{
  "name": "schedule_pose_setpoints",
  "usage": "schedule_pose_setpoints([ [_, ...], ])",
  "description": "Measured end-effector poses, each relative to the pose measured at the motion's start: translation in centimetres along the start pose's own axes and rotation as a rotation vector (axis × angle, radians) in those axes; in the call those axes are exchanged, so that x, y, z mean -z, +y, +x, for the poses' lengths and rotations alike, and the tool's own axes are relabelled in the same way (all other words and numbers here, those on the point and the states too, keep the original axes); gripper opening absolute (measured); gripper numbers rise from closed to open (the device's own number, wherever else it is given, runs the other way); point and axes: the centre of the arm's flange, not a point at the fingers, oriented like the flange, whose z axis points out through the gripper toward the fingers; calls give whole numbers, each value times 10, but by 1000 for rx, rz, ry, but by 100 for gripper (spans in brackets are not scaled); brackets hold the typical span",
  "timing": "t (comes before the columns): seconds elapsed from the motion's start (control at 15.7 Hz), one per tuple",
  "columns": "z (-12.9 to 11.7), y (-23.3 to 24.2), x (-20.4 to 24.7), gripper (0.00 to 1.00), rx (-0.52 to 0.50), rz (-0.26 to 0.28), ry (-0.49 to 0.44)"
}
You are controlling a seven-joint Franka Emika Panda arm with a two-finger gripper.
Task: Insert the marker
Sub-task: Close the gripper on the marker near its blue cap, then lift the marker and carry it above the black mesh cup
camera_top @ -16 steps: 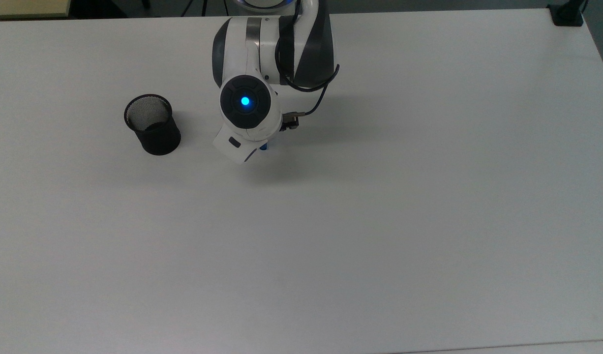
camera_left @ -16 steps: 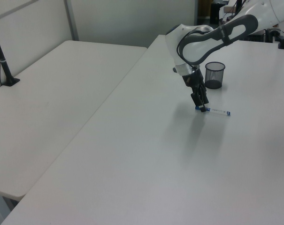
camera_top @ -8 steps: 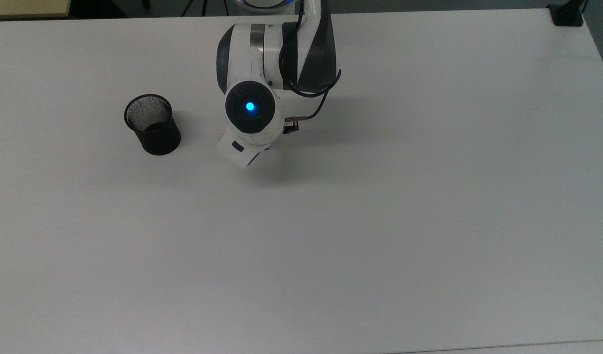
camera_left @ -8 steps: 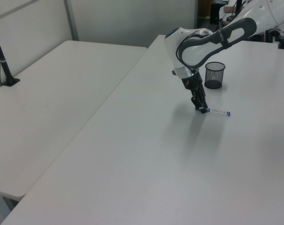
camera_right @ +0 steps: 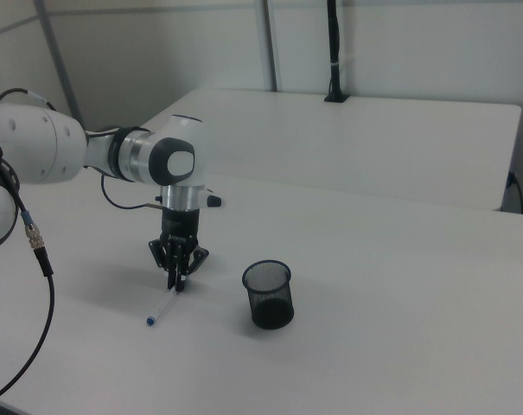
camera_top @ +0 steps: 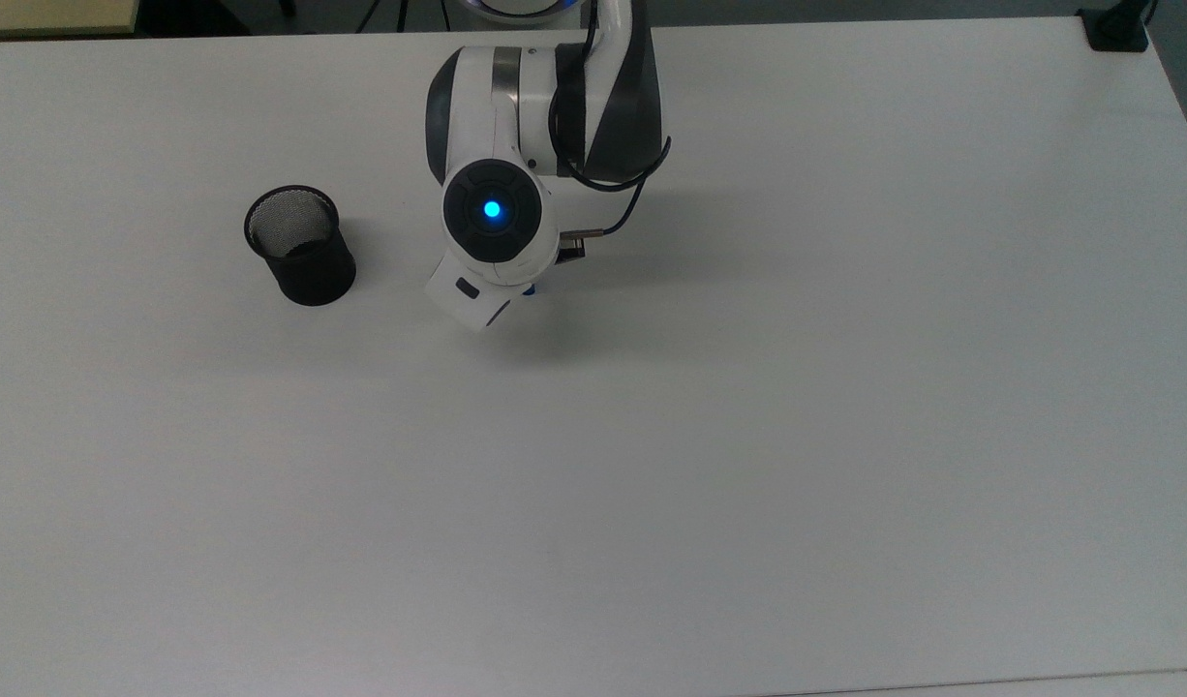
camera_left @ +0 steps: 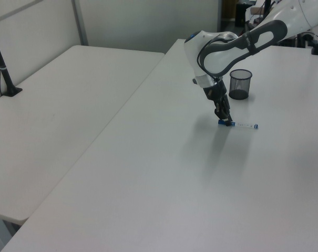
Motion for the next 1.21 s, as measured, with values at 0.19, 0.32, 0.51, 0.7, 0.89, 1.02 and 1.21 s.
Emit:
schedule_pose_setpoints([
  [0.19,0,0,0,18,0,0,0],
  [0.32,0,0,1,18,1,-1,3],
  [0.51,-3,-1,13,18,3,0,21],
  [0.7,-16,-1,40,18,2,3,50],
  [0.89,-37,3,73,18,-4,10,81],
  [1.02,-57,11,102,18,-14,19,115],
  [1.21,-92,35,148,18,-42,35,191],
])
